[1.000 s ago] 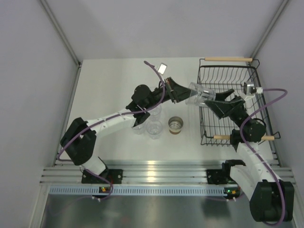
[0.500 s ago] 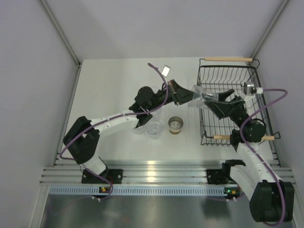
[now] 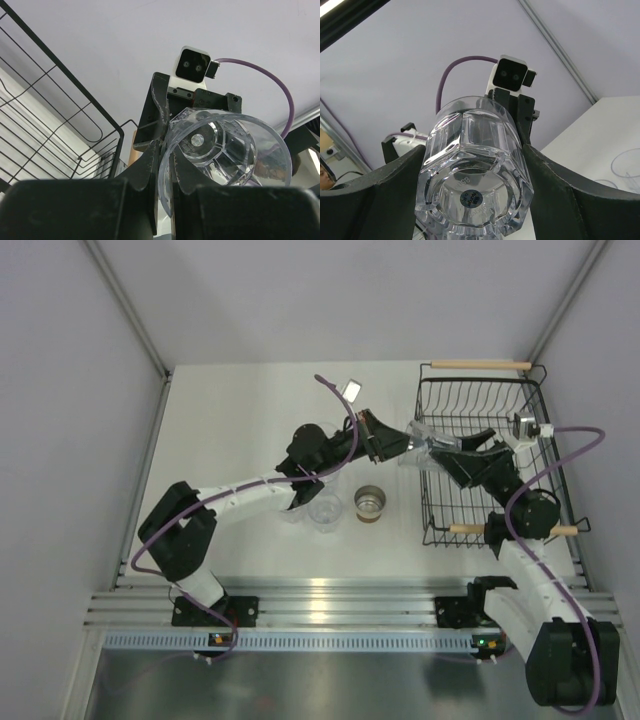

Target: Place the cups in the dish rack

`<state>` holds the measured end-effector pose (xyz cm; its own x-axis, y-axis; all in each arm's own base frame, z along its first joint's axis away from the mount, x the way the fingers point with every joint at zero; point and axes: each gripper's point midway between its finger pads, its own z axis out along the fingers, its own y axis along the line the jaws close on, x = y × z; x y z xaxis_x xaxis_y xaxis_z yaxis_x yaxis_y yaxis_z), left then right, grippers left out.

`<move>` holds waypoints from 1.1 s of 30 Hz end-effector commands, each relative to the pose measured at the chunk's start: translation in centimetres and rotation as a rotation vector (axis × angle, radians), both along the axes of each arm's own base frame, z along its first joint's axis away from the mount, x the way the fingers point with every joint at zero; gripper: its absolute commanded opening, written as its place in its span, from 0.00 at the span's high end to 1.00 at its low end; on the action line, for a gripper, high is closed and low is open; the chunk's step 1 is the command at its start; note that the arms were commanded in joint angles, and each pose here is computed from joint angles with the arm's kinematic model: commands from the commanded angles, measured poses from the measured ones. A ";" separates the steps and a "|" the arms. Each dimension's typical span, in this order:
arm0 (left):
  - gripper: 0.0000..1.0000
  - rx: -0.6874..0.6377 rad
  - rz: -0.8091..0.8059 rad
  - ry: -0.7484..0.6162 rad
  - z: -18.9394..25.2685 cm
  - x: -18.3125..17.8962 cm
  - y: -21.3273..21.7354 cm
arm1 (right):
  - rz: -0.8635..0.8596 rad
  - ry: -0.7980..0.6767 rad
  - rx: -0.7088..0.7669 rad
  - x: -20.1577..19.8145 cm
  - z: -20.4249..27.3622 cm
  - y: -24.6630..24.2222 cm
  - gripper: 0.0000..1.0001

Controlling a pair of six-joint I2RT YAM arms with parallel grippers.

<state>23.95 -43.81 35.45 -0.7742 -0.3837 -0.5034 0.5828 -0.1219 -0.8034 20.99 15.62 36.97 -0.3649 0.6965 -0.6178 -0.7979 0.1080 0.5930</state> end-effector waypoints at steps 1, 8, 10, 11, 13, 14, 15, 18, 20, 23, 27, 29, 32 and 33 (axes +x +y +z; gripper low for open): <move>1.00 -0.107 0.021 -0.071 3.4 -0.2 0.6 | 0.027 -0.288 -0.033 -4.1 2.6 0.5 1.00; 0.44 -0.061 0.080 -0.105 3.0 0.0 1.3 | -0.055 -0.253 -0.064 -2.8 2.0 0.2 1.00; 0.36 -0.064 0.102 -0.124 3.5 -0.2 2.0 | -0.082 -0.253 -0.070 -2.9 2.1 0.0 1.00; 0.34 -0.062 0.124 -0.129 3.5 0.0 2.2 | -0.102 -0.234 -0.083 -2.3 1.7 0.0 1.00; 0.19 -0.053 0.139 -0.135 3.6 -0.1 2.7 | -0.130 -0.242 -0.084 -2.4 2.0 -0.3 1.00; 0.19 -0.038 0.145 -0.147 3.4 -0.1 2.8 | -0.148 -0.248 -0.093 -2.3 2.1 -0.4 1.00; 0.19 -0.017 0.144 -0.143 2.9 -0.2 2.8 | -0.161 -0.219 -0.098 -1.8 1.9 -0.5 1.00; 0.19 0.000 0.158 -0.154 2.5 -0.5 3.8 | -0.212 -0.185 -0.140 -0.9 1.4 -0.7 1.00; 0.19 0.020 0.180 -0.177 2.3 -0.8 4.8 | -0.258 -0.206 -0.176 -0.7 1.5 -1.0 1.00; 0.19 0.123 0.235 -0.205 0.9 -0.5 5.8 | -0.320 -0.174 -0.240 0.1 1.2 -1.5 1.00; 0.15 0.251 0.357 -0.255 1.2 -0.4 8.9 | -0.391 -0.135 -0.315 1.3 1.1 -2.2 1.00; 0.12 0.373 0.421 -0.257 -0.3 0.2 10.2 | -0.431 -0.101 -0.385 2.1 0.9 -2.7 1.00; 0.07 0.473 0.495 -0.314 2.1 0.5 12.3 | -0.532 -0.040 -0.483 3.7 0.9 -4.2 1.00; 0.05 0.505 0.505 -0.323 2.3 0.5 12.9 | -0.547 -0.029 -0.504 4.0 1.0 -4.5 1.00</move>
